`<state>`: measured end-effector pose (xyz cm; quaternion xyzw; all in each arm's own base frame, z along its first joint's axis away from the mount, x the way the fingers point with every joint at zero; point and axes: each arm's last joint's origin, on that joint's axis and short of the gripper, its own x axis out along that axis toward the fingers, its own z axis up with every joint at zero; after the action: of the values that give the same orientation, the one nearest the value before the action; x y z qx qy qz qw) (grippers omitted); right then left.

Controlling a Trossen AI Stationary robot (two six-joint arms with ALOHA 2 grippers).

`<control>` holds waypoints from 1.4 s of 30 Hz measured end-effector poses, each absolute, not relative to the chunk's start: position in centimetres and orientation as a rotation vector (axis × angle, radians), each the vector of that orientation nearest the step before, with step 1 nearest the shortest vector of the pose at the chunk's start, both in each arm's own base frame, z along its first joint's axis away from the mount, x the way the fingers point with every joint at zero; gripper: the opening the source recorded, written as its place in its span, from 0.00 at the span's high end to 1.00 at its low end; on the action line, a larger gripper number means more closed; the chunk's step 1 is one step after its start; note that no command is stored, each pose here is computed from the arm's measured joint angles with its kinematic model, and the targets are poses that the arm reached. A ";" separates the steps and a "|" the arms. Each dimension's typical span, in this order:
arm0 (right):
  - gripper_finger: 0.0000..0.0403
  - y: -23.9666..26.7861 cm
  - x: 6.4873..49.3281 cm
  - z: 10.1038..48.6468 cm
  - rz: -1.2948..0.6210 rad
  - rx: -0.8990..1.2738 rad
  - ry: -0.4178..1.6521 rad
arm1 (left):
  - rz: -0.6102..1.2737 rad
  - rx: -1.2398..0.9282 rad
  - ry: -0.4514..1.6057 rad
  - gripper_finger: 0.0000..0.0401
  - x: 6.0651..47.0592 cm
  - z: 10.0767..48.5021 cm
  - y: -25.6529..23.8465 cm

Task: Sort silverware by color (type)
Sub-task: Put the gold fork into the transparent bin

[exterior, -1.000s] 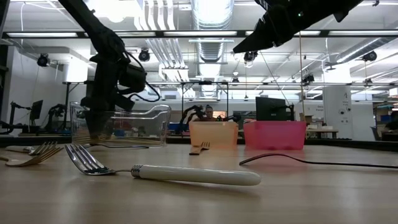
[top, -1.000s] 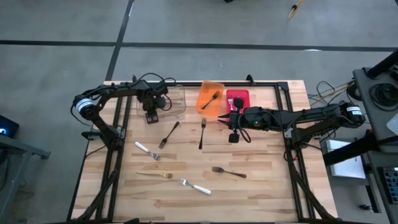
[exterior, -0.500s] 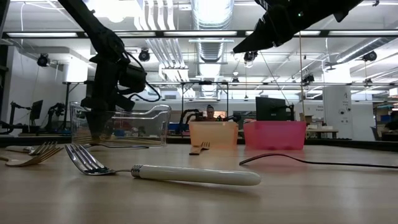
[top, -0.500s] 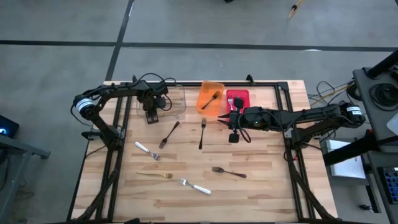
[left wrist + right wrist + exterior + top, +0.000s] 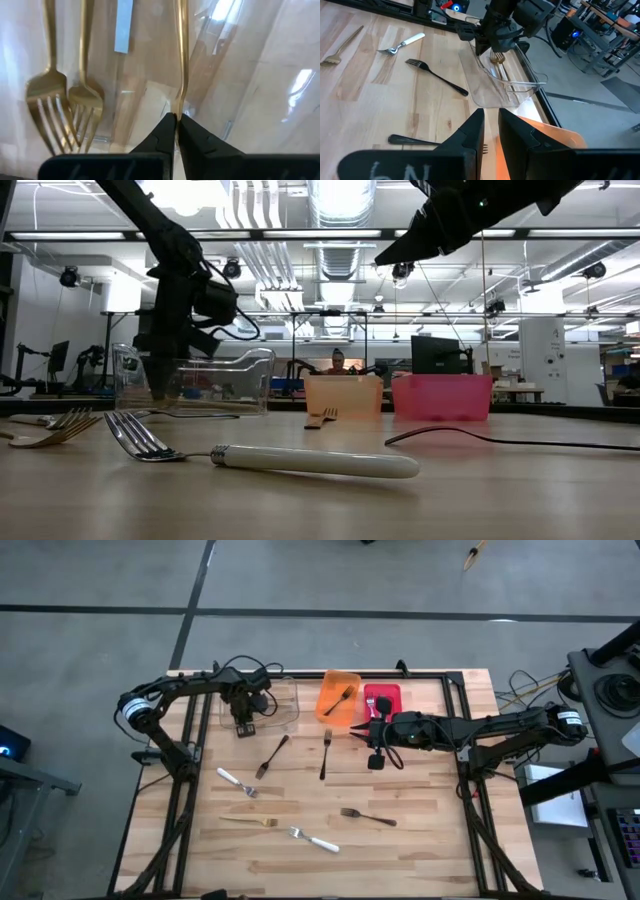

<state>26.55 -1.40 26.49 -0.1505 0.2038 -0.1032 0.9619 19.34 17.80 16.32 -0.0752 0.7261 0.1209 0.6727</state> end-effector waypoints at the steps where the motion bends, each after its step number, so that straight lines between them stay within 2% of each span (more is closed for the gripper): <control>1: 0.88 -1.4 26.6 26.5 -0.209 -0.305 0.413 | 0.266 -0.164 1.634 1.00 19.4 16.5 17.9; 9: 0.88 -1.4 26.6 26.5 -0.209 -0.305 0.413 | 0.089 -0.262 1.539 1.00 19.3 17.7 18.4; 25: 0.88 -1.4 26.5 26.5 -0.209 -0.305 0.413 | 0.152 -0.350 1.524 1.00 17.6 17.8 20.0; 42: 0.88 -1.4 26.6 26.5 -0.209 -0.307 0.413 | 0.183 -0.361 1.510 1.00 17.6 17.8 20.2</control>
<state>26.55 -1.40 26.49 -0.1516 0.2038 -0.1029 0.9617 17.59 20.18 17.79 -0.1629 0.6802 0.0825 0.7099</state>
